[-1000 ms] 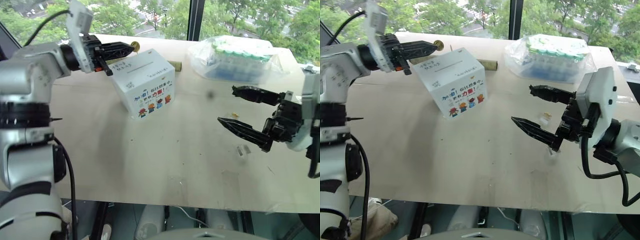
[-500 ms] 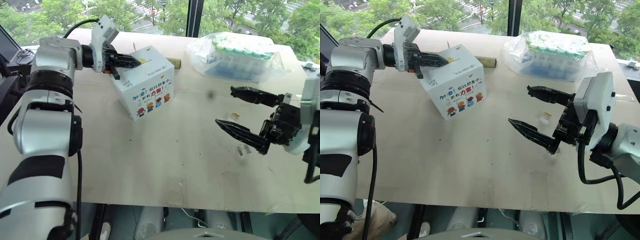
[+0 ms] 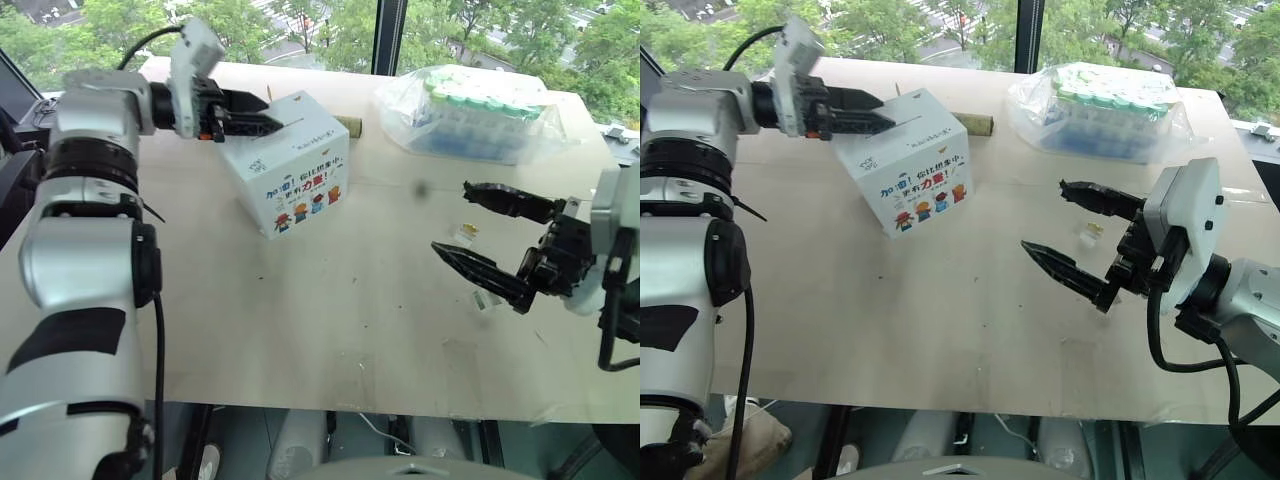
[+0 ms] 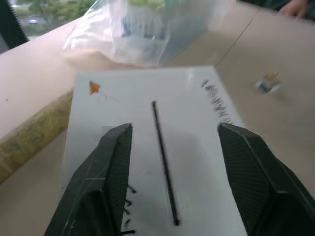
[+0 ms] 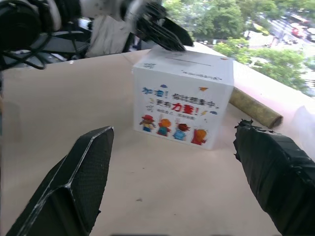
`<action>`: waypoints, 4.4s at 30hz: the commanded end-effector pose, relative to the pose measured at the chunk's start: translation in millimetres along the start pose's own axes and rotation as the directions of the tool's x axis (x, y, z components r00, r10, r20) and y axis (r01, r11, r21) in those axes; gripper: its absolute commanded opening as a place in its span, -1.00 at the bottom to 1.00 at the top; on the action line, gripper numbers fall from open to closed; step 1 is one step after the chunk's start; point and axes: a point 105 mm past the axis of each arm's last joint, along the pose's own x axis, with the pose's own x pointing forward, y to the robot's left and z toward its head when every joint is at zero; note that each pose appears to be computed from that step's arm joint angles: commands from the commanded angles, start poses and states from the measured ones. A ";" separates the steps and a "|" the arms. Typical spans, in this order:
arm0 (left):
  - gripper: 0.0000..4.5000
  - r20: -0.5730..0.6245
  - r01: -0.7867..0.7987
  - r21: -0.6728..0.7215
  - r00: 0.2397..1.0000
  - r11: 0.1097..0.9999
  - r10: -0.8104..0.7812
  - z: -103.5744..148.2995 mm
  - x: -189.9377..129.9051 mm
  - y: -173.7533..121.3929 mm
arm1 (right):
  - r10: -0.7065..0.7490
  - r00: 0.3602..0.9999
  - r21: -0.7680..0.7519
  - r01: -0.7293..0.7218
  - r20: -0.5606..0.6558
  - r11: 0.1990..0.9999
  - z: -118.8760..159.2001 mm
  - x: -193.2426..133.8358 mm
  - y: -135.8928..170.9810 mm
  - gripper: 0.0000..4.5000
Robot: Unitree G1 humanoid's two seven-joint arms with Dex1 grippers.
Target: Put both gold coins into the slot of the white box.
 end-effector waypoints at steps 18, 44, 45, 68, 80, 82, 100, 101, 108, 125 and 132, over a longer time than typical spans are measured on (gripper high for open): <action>0.18 0.088 0.366 0.089 0.924 0.927 -0.373 -57.4 47.8 -168.4 | -0.207 0.827 -0.106 0.178 -0.523 0.978 -134.2 21.8 -121.6 0.10; 0.18 0.081 0.329 0.067 0.939 0.942 -0.334 -72.8 43.7 -169.5 | -0.202 0.819 -0.113 0.167 -0.536 0.979 -139.2 25.5 -128.8 -0.62; 0.18 0.080 0.329 0.066 0.939 0.942 -0.333 -73.2 43.6 -169.5 | -0.203 0.820 -0.113 0.168 -0.535 0.979 -139.1 25.9 -129.0 -0.62; 0.18 0.077 0.326 0.060 0.941 0.943 -0.331 -74.6 45.7 -169.7 | -0.227 0.819 -0.122 0.191 -0.527 0.974 -140.1 28.3 -134.5 -0.74; 0.18 0.087 0.321 0.050 0.942 0.946 -0.324 -74.9 48.0 -167.6 | -0.236 0.827 -0.112 0.208 -0.510 0.972 -134.5 27.9 -135.6 -0.99; 0.18 0.108 0.313 0.032 0.943 0.949 -0.314 -73.9 49.5 -165.8 | -0.241 0.839 -0.090 0.226 -0.488 0.970 -127.6 27.7 -136.9 -0.99; -0.06 0.268 0.420 -0.097 0.884 0.902 -0.383 -43.9 78.7 -154.0 | 0.182 0.980 0.244 -0.158 -0.078 0.957 -7.9 35.1 -40.0 -1.00; -0.14 0.263 0.433 -0.086 0.879 0.897 -0.398 -42.3 80.3 -155.0 | 0.204 0.977 0.236 -0.183 -0.068 0.954 -3.4 36.3 -33.6 -1.00; -0.14 0.238 0.523 -0.046 0.833 0.851 -0.500 -33.9 87.0 -159.8 | 0.291 0.956 0.194 -0.279 -0.035 0.940 13.8 39.5 -4.1 -1.00; -0.14 0.237 0.582 -0.028 0.794 0.813 -0.560 -27.5 87.7 -160.0 | 0.331 0.943 0.201 -0.316 -0.045 0.927 16.6 35.7 9.1 -1.00; -0.14 0.240 0.591 -0.022 0.786 0.806 -0.570 -27.2 87.3 -161.7 | 0.337 0.940 0.198 -0.322 -0.046 0.926 17.6 36.4 10.4 -1.00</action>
